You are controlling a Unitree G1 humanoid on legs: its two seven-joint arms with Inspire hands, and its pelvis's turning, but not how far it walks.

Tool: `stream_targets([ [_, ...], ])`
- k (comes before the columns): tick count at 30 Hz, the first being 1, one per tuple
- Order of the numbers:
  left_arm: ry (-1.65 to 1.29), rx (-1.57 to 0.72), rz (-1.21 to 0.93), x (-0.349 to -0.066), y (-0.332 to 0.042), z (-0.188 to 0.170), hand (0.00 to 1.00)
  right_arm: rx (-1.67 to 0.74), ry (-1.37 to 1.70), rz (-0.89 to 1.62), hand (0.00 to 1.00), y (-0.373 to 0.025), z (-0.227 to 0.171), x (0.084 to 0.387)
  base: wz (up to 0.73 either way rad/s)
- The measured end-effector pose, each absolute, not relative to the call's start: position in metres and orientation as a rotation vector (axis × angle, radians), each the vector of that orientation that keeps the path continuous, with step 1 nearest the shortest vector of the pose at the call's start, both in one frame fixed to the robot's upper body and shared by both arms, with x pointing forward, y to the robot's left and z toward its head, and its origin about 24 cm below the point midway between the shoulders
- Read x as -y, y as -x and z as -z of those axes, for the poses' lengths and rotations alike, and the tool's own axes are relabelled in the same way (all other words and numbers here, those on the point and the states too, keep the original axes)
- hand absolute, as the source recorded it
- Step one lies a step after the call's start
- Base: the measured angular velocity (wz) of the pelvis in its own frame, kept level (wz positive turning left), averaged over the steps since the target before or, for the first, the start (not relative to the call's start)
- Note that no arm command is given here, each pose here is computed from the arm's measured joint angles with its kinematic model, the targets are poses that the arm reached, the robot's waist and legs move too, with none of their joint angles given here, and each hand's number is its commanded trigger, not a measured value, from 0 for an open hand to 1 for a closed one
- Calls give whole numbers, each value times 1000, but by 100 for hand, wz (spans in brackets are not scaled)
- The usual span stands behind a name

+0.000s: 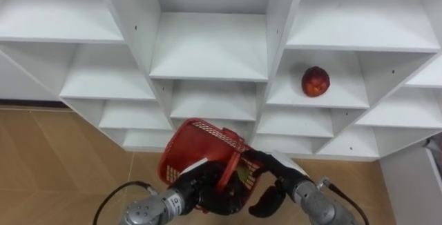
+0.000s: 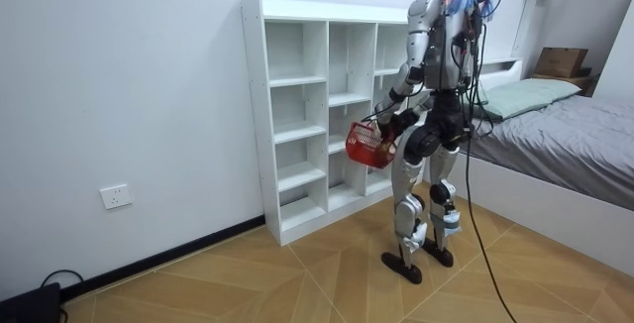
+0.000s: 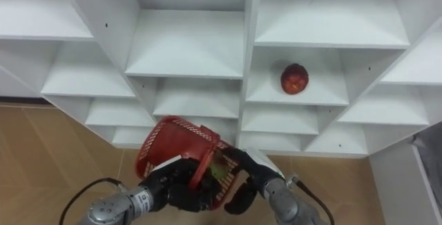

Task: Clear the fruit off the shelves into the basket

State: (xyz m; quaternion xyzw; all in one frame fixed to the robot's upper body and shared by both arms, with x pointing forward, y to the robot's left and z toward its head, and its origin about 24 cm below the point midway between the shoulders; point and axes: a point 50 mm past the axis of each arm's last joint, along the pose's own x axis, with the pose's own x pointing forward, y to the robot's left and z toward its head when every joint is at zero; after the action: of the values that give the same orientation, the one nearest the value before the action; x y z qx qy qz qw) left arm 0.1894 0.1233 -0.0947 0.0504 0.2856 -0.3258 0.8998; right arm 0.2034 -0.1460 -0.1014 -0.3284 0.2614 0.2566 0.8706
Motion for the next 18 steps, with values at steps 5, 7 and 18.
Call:
stream_targets([
  [5,-108,-612,638,-128,-184,98,100,-550,669,-534,0,-200,102,146,0],
  [7,-99,-621,620,-131,-181,100,100,-533,676,-541,0,-198,100,144,-4],
  [18,-114,-702,478,-153,-163,113,100,-325,677,-481,0,-212,60,145,-6],
])
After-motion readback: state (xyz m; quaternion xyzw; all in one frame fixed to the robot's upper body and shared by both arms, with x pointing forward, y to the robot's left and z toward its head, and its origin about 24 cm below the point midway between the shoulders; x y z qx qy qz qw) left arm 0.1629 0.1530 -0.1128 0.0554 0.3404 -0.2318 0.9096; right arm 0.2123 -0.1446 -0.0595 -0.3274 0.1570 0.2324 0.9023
